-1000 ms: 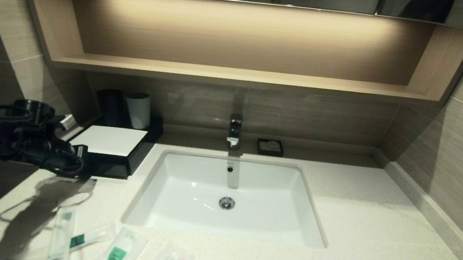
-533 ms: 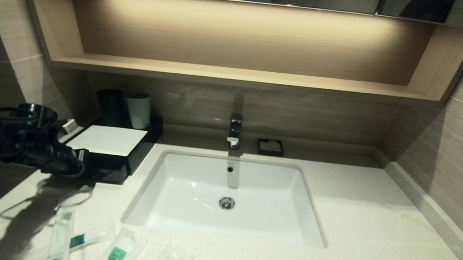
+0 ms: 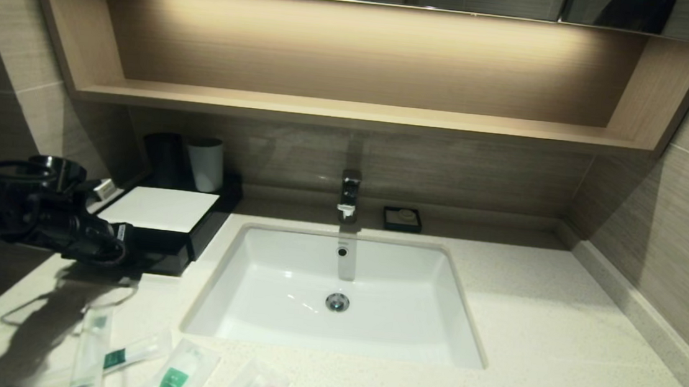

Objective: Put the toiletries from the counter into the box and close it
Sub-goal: Open the drawer

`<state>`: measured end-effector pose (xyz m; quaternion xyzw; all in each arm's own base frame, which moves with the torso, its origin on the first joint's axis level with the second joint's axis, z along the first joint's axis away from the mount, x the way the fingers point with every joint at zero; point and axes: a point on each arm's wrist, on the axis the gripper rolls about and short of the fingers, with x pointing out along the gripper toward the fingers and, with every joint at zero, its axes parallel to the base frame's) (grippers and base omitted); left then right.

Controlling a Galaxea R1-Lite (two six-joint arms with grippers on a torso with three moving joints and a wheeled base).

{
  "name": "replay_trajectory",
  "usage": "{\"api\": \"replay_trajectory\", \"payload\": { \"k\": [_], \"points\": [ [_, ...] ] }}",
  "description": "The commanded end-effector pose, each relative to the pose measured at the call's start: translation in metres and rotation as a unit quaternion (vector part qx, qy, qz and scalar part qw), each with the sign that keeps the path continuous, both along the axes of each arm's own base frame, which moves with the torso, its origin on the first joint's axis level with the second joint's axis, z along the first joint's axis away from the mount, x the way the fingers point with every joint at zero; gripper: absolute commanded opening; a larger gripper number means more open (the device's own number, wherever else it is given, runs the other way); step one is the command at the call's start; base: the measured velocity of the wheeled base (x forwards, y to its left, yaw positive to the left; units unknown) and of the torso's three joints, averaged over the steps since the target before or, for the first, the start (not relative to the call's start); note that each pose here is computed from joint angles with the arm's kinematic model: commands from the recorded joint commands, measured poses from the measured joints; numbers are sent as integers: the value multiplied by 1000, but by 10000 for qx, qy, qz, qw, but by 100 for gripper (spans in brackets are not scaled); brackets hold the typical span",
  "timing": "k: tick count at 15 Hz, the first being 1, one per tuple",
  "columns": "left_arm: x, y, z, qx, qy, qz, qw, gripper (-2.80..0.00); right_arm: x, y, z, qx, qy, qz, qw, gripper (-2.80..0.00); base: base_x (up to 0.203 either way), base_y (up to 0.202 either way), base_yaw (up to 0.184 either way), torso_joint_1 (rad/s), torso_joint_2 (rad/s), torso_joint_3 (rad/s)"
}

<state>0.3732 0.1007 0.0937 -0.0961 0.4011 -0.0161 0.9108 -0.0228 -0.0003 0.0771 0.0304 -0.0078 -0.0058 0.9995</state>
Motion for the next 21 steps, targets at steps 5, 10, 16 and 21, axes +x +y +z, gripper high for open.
{"api": "replay_trajectory", "payload": {
  "k": [5, 10, 16, 21],
  "points": [
    [-25, -2, 14, 354, 743, -340, 9960, -280, 0, 0, 0, 3, 8, 0, 10000, -280, 0, 0, 0, 0, 0, 0],
    [-36, -3, 13, 528, 1233, -442, 9900, -280, 0, 0, 0, 3, 3, 7, 10000, -280, 0, 0, 0, 0, 0, 0],
    [-46, -4, 19, 597, 1522, -368, 9859, -280, 0, 0, 0, 3, 7, 7, 10000, -280, 0, 0, 0, 0, 0, 0],
    [-57, -8, 22, 567, 1758, -468, 9817, -280, 0, 0, 0, 3, 8, 6, 10000, -280, 0, 0, 0, 0, 0, 0]
  ]
}}
